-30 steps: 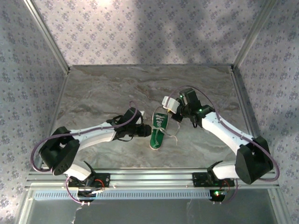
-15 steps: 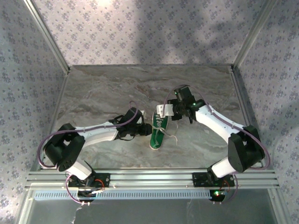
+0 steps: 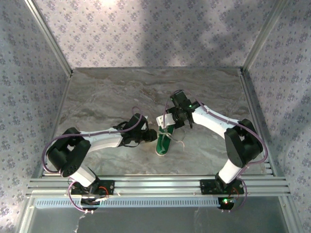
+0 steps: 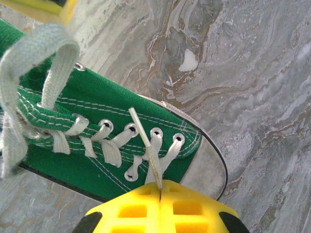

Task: Tie the shoes

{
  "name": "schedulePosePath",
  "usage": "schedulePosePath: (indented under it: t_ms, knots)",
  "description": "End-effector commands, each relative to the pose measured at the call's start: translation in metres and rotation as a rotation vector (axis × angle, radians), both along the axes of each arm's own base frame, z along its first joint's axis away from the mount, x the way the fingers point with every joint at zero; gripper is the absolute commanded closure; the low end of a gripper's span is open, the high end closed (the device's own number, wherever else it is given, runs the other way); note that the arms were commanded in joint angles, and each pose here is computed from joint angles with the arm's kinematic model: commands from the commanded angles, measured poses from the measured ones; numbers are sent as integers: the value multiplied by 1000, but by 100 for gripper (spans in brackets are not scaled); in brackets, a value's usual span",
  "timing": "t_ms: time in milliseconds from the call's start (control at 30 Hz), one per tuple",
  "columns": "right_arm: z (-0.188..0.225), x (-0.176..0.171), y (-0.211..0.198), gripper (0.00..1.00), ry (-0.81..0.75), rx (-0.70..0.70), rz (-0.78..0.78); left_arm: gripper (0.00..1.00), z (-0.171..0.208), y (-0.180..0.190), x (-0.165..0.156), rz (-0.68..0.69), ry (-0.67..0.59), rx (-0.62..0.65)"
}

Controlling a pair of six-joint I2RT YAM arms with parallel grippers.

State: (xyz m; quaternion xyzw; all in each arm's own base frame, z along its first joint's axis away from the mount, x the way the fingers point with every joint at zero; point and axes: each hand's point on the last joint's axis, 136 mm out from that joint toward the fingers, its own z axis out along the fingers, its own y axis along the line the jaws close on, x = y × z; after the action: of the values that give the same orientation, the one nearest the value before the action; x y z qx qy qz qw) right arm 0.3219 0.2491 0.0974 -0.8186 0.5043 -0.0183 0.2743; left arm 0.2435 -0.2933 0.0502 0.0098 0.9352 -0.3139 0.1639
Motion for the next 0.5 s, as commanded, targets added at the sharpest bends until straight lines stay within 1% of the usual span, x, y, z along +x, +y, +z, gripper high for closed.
schedulePosePath:
  t_ms: [0, 100, 333, 467]
  knots:
    - [-8, -14, -8, 100, -2, -88, 121, 60, 1, 1, 2, 22, -2, -19]
    - [-15, -18, -9, 100, 1, -114, 128, 60, 3, 2, 1, 22, -5, -21]
    - [-21, -26, -7, 100, 21, -116, 148, 60, 6, 3, -2, 15, -10, -33]
    - [-25, -33, -8, 100, 36, -120, 152, 59, 12, -3, -3, -7, -20, -70]
